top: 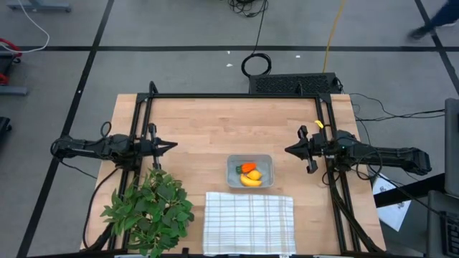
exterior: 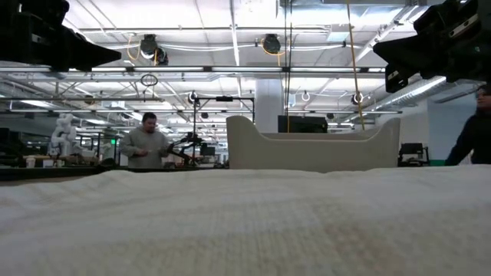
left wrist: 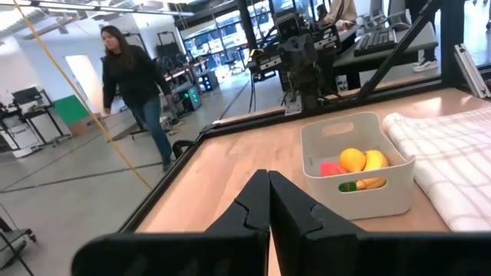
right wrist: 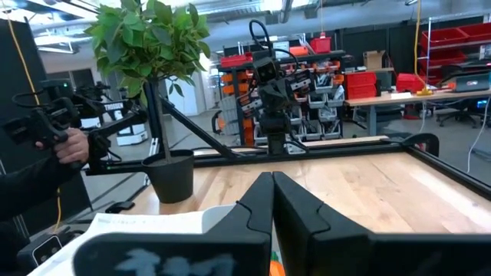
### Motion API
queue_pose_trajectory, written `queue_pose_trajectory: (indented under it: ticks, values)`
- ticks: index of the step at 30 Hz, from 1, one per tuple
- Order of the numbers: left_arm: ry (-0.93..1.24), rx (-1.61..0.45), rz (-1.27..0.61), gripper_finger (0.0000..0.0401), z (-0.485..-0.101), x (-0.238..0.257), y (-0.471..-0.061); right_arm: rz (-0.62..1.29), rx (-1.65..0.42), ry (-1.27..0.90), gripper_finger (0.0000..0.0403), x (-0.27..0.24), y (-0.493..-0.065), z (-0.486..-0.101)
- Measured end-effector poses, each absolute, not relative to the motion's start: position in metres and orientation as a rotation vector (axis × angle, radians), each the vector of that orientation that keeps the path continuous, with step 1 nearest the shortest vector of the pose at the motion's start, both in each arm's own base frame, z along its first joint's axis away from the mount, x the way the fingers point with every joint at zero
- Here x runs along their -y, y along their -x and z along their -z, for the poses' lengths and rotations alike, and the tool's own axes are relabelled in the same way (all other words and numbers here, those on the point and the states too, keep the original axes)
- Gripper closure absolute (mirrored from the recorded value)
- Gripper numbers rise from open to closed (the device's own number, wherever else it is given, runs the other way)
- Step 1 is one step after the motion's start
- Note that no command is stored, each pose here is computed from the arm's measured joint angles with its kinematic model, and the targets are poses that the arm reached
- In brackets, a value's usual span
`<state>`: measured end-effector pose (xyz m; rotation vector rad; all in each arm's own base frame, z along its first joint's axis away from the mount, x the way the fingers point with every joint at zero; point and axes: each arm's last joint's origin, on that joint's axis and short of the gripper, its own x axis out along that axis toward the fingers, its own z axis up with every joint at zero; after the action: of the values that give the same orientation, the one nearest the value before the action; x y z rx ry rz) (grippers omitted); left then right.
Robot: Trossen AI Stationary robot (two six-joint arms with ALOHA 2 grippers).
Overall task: Pick and placing Produce into tupperware
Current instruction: Return to Home Position
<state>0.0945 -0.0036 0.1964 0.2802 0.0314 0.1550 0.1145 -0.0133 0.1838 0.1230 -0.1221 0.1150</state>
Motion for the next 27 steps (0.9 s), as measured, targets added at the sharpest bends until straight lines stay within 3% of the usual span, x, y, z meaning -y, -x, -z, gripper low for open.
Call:
queue_pose_trajectory:
  ticks: [27]
  values:
    - [-0.181, -0.045, -0.154, 0.0399, -0.1944, 0.0036, -0.0946, -0.112, 0.123, -0.105, 0.0403, 0.0133, -0.1145, -0.1838]
